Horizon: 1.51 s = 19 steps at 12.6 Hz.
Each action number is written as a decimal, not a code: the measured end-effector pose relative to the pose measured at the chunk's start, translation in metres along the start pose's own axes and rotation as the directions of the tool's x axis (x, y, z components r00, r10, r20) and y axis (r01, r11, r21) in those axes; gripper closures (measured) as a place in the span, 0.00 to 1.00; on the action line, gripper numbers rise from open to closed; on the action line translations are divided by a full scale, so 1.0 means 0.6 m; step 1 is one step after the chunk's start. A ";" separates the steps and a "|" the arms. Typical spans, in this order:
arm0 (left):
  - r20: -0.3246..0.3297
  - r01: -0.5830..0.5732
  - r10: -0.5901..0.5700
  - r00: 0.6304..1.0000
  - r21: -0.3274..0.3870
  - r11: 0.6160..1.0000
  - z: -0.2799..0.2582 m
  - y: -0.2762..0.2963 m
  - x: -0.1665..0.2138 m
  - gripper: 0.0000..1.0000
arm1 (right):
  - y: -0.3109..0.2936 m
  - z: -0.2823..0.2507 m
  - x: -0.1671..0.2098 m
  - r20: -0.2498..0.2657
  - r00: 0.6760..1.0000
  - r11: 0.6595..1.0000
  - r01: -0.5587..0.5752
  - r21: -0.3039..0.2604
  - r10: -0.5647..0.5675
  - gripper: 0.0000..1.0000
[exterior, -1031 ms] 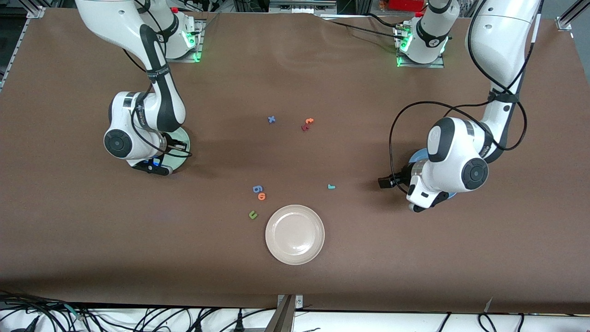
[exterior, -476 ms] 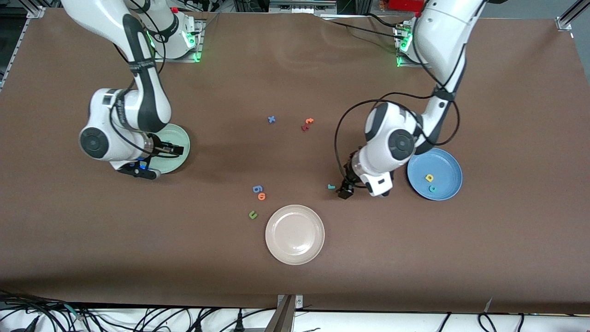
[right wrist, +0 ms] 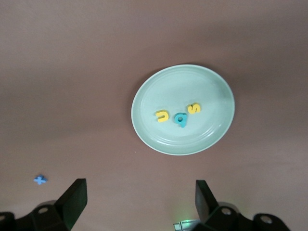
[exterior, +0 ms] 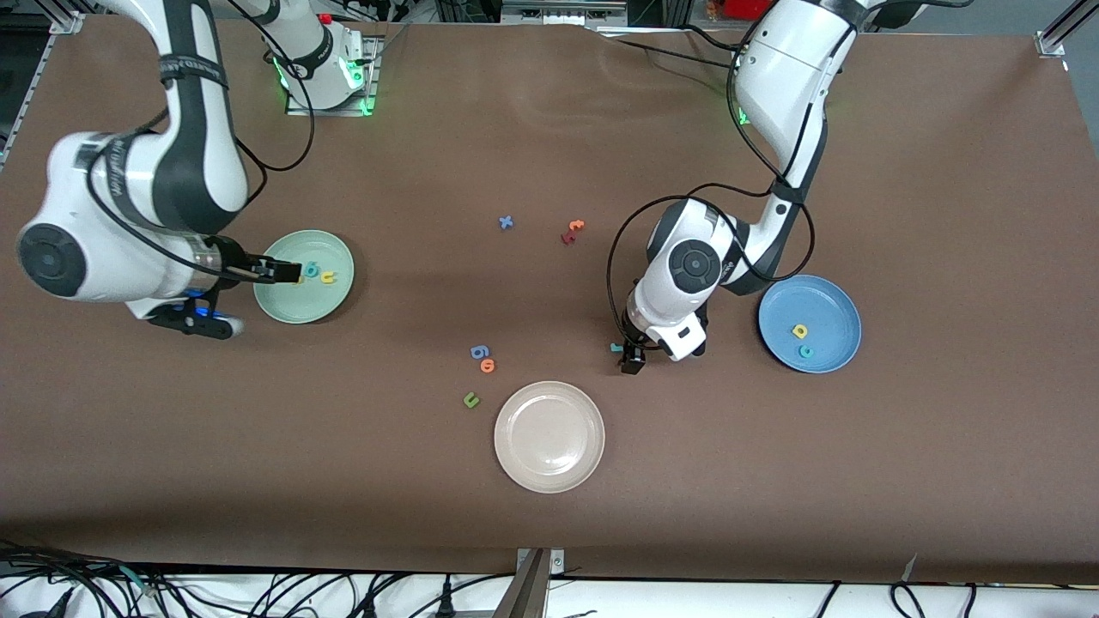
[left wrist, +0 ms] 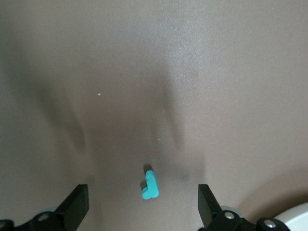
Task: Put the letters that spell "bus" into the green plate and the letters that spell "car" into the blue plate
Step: 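Grasp the teal l letter with the left gripper while the right gripper retracts, then carry the teal letter over the blue plate with the left gripper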
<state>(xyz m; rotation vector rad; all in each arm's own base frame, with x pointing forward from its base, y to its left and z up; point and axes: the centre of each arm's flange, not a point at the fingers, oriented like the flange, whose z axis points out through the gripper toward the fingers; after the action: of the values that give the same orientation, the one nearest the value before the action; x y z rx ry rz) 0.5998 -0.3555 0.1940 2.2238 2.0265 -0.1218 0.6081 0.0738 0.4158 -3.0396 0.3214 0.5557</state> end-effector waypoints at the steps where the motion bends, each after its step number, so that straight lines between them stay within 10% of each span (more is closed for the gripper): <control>1: -0.008 0.005 -0.005 1.000 0.001 1.000 0.006 -0.001 -0.002 0.00 | 0.004 -0.036 -0.003 -0.022 1.000 1.000 0.000 0.004 0.000 0.00; 5: -0.047 0.013 -0.012 0.999 0.005 1.000 0.035 -0.010 -0.017 0.01 | 0.018 -0.150 -0.014 -0.133 0.991 1.000 0.006 0.023 -0.003 0.00; 10: -0.052 0.019 -0.019 0.998 0.006 1.000 0.052 -0.010 -0.032 0.10 | 0.087 -0.174 0.025 -0.152 0.988 0.998 0.044 0.039 -0.037 0.00; 14: -0.060 0.026 -0.026 0.998 0.009 1.000 0.046 -0.005 -0.031 0.40 | 0.106 -0.204 0.016 -0.192 0.973 0.989 0.115 -0.090 -0.130 0.00; 19: -0.066 0.023 -0.023 0.998 0.002 1.000 0.039 -0.001 -0.034 0.79 | 0.093 -0.191 0.004 -0.311 0.936 0.985 0.142 -0.097 -0.165 0.00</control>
<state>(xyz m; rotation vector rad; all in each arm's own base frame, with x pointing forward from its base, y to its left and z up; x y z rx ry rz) 0.5976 -0.3791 0.1739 2.2355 2.0871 -0.0542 0.6385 0.0106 0.5221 -3.1825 0.0687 0.0658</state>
